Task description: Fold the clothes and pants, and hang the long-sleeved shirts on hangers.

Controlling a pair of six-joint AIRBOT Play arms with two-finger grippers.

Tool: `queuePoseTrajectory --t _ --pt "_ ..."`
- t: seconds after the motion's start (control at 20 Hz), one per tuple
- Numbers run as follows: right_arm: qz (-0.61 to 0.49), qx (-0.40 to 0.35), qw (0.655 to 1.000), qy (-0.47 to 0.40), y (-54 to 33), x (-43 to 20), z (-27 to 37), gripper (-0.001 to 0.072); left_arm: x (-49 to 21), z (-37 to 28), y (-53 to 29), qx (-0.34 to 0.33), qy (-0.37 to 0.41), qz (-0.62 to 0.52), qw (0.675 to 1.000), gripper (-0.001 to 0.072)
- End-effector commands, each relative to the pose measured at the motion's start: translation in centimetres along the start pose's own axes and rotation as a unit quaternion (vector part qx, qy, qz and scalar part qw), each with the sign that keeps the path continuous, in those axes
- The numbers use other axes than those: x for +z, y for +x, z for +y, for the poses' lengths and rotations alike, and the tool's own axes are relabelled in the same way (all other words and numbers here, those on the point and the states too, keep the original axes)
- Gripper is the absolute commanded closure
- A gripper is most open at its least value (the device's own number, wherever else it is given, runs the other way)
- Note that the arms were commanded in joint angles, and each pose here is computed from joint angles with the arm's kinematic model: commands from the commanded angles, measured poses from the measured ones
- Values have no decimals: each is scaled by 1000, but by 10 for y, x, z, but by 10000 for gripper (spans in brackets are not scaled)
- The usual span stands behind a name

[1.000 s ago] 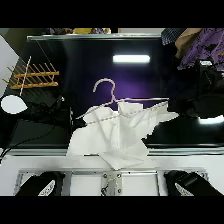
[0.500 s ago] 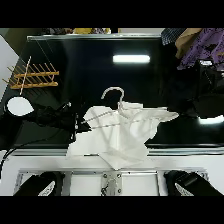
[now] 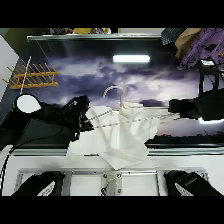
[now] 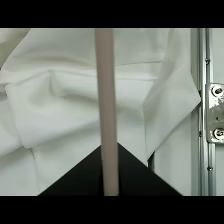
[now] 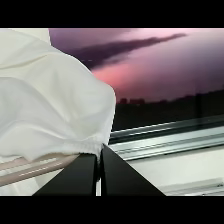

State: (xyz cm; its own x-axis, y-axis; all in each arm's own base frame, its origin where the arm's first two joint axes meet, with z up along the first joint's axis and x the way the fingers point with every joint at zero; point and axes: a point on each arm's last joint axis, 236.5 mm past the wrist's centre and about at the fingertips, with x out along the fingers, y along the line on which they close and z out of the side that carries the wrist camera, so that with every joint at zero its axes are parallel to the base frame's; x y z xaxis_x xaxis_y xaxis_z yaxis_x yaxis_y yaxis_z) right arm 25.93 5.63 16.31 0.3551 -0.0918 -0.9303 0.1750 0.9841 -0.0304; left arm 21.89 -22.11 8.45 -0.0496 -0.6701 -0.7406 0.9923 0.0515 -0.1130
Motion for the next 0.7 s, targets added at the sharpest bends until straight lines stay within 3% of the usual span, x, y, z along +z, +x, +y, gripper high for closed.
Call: queuePoseTrajectory --t 0.0,0.65 --pt "-5 5 1000 -13 -5 -2 -1 690 -4 5 8 -9 -13 3 1000 684" --pt "23 -10 998 -64 -6 -15 -10 690 5 16 -2 36 13 -8 999 683"
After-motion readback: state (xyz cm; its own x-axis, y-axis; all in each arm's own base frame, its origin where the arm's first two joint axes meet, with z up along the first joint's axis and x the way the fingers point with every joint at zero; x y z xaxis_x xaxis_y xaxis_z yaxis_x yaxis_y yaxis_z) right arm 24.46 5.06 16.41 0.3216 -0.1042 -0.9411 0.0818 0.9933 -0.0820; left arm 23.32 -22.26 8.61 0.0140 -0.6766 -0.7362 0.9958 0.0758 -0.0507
